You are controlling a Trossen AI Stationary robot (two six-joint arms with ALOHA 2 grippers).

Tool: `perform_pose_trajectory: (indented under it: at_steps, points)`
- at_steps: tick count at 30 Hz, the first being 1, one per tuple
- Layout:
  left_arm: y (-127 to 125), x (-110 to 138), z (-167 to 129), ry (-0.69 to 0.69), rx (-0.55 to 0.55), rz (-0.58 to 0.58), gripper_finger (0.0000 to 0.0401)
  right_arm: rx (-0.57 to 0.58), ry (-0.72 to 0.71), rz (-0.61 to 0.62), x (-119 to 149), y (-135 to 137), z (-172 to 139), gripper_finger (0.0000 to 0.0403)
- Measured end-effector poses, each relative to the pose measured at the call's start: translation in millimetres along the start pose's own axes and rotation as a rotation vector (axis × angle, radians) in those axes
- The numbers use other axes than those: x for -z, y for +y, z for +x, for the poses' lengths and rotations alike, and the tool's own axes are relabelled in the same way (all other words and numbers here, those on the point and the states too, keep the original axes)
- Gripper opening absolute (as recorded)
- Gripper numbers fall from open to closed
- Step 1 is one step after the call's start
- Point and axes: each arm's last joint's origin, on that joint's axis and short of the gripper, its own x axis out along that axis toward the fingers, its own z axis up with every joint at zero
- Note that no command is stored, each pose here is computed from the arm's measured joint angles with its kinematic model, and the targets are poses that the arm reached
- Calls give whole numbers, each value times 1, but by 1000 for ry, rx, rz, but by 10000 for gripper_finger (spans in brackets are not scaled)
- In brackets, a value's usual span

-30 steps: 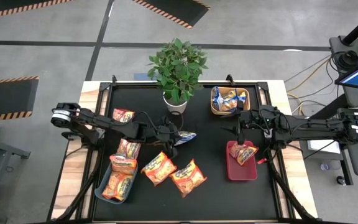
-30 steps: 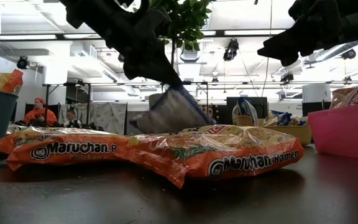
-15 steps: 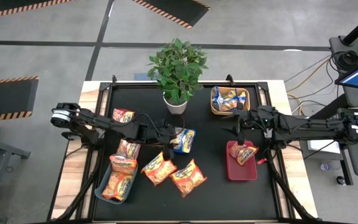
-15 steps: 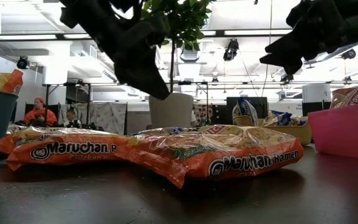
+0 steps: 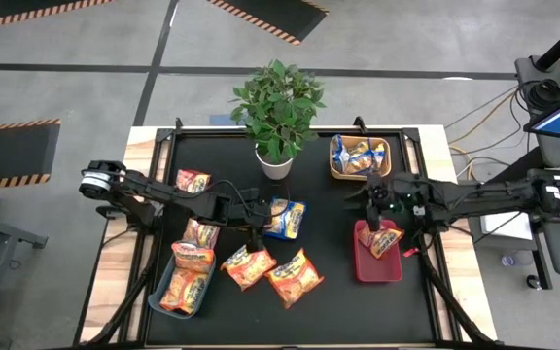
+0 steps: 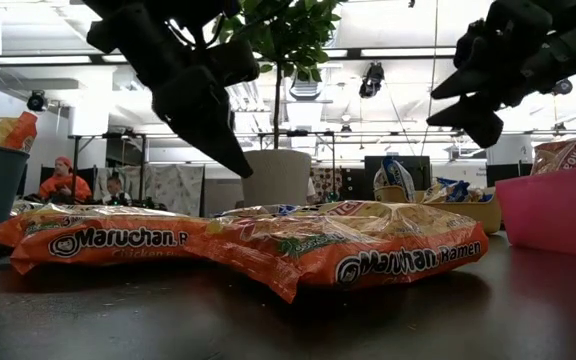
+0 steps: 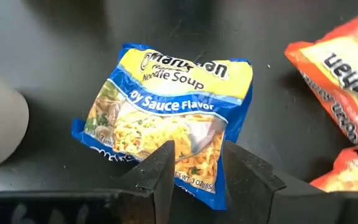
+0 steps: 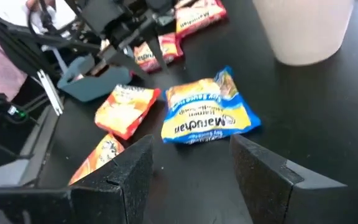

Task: Sort Maruchan noodles
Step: Put the blue noodle pack into the pink bin

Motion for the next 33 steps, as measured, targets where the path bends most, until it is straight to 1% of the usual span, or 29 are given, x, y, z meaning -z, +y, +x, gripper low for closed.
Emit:
perform_pose_trajectory:
  at_steps: [3,7,10,15,18,21,26,30,33]
  points:
    - [0,0,-1,0,9,55,105,-5,-4,-1,5,9,10,198]
    - [1,2,-3,21,7,114,90,-74,-51,-35,7,24,23,198]
    - [2,2,-6,13,8,152,79,-105,-80,-37,2,32,32,198]
    - [3,7,-9,8,8,170,74,-98,-68,-11,-9,39,46,198]
    - [3,16,-5,-29,14,162,74,-93,-60,-12,-18,46,54,198]
    - [2,23,-2,-82,59,148,74,-60,-7,-16,-27,51,62,198]
    - [1,32,2,-137,70,136,74,0,59,-16,-45,58,76,198]
    - [0,37,5,-170,99,116,74,63,113,-10,-58,57,89,198]
    - [0,41,6,-214,103,89,74,123,147,4,-66,50,100,198]
